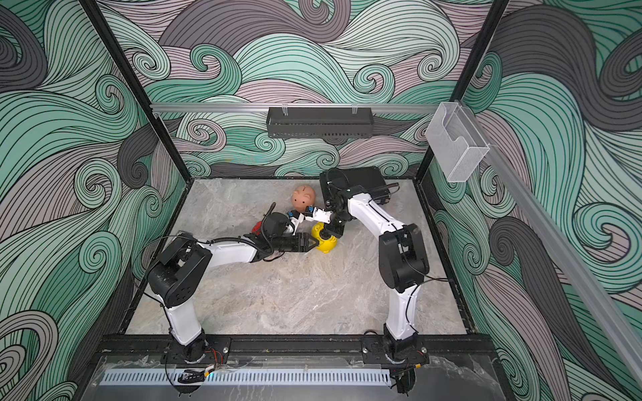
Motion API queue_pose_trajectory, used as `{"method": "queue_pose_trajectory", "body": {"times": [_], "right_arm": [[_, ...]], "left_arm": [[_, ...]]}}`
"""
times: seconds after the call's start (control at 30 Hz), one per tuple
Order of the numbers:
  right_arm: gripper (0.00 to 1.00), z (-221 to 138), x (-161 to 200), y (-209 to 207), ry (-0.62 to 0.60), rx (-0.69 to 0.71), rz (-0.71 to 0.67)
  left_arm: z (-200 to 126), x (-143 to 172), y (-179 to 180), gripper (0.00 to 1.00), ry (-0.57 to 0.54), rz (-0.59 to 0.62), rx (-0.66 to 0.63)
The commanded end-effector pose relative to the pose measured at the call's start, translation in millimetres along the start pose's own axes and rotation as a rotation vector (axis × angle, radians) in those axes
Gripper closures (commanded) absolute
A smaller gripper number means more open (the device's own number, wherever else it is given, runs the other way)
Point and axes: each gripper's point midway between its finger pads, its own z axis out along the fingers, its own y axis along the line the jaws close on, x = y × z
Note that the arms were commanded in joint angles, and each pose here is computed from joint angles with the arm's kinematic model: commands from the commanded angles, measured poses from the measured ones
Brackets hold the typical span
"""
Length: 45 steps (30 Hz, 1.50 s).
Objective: Close piggy banks
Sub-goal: Insert the knob into the piggy bank.
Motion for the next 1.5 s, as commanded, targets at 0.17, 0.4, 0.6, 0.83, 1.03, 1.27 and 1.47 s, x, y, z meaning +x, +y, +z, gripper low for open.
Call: {"method": "queue_pose_trajectory", "body": {"times": [0.17,0.4,0.6,0.83,1.03,1.27,1.47], "right_arm": [[1.0,23.3,16.7,8.2,0.077,-0.053,-0.016],[1.0,25.2,22.3,10.4,0.101,-0.054,-0.073],[1.0,28.2,22.7,7.9,0.111,-0.049,-0.077],[1.0,35.4,34.0,9.6,0.147,-0.06,-0.045],[1.0,39.1,39.1,9.4,0.17,-0.059,-0.008],[1.0,39.1,39.2,11.6,0.167,-0.062,0.027],[1.0,40.8,40.5,11.8,0.172,-0.064,0.039]], "left_arm": [[1.1,-5.8,2.8,0.33,-0.021,0.001,0.006],[3.7,-6.4,4.8,0.33,-0.02,-0.003,0.003],[3.7,-8.0,3.7,0.33,-0.021,0.001,0.005],[3.7,-8.2,4.0,0.33,-0.019,0.0,0.006],[3.0,-12.2,0.4,0.33,-0.026,0.004,0.013],[5.4,-17.8,-3.9,0.33,-0.039,-0.005,0.033],[8.0,-22.6,-5.9,0.32,-0.054,-0.011,0.045]]}}
